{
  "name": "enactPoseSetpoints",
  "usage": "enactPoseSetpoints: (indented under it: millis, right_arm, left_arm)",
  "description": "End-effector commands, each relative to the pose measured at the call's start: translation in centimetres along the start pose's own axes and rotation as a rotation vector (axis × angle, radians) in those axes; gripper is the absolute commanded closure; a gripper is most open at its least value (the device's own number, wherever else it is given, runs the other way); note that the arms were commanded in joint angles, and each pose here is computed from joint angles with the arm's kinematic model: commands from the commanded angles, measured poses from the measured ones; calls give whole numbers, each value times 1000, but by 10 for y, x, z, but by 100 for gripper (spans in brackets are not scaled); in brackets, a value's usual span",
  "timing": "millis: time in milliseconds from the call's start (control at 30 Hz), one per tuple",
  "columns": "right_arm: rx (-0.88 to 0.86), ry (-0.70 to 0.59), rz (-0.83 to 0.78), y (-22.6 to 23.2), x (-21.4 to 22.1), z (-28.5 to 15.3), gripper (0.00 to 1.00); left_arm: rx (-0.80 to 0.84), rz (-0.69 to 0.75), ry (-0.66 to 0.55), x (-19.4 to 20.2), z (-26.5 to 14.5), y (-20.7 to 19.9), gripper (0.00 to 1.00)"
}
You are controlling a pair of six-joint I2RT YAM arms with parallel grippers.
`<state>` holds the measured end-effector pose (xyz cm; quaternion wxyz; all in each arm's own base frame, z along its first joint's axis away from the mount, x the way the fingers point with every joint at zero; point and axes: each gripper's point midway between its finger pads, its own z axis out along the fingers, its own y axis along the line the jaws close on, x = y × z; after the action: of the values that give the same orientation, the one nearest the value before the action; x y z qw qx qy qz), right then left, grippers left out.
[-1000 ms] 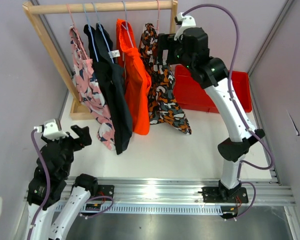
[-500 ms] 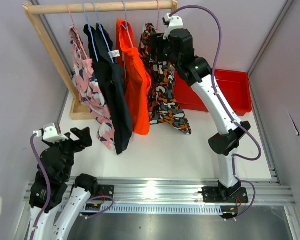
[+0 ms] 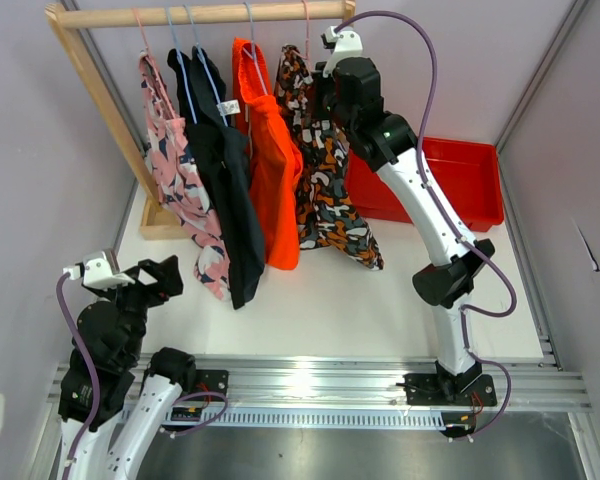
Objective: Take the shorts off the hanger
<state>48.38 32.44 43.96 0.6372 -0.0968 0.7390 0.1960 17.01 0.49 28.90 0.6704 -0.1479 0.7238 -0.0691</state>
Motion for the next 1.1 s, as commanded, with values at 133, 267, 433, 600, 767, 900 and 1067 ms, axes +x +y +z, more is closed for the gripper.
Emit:
enactPoseSetpoints:
  millis: [133, 267, 433, 600, 767, 900, 1067]
  right_arm:
    - [-35, -186, 6, 9, -74, -39, 100]
    - [-30, -253, 10, 8, -104, -68, 100]
    - [-19, -295, 36, 1, -125, -108, 100]
    - [14, -279, 64, -13, -118, -148, 100]
    - [68, -275, 115, -27, -94, -186, 100]
    - [142, -247, 165, -37, -65, -211, 100]
    - [227, -215, 166, -44, -44, -235, 100]
  left_arm:
    - [25, -16, -8, -2, 3, -7, 8]
    - [52, 27, 10, -3, 8, -13, 6]
    - [110, 38, 40, -13, 16, -32, 5]
    - [303, 30, 62, -47, 27, -87, 1]
    - [549, -15, 70, -91, 20, -153, 1]
    - [710, 22, 120, -101, 7, -216, 1]
    - [709, 222, 143, -80, -6, -300, 1]
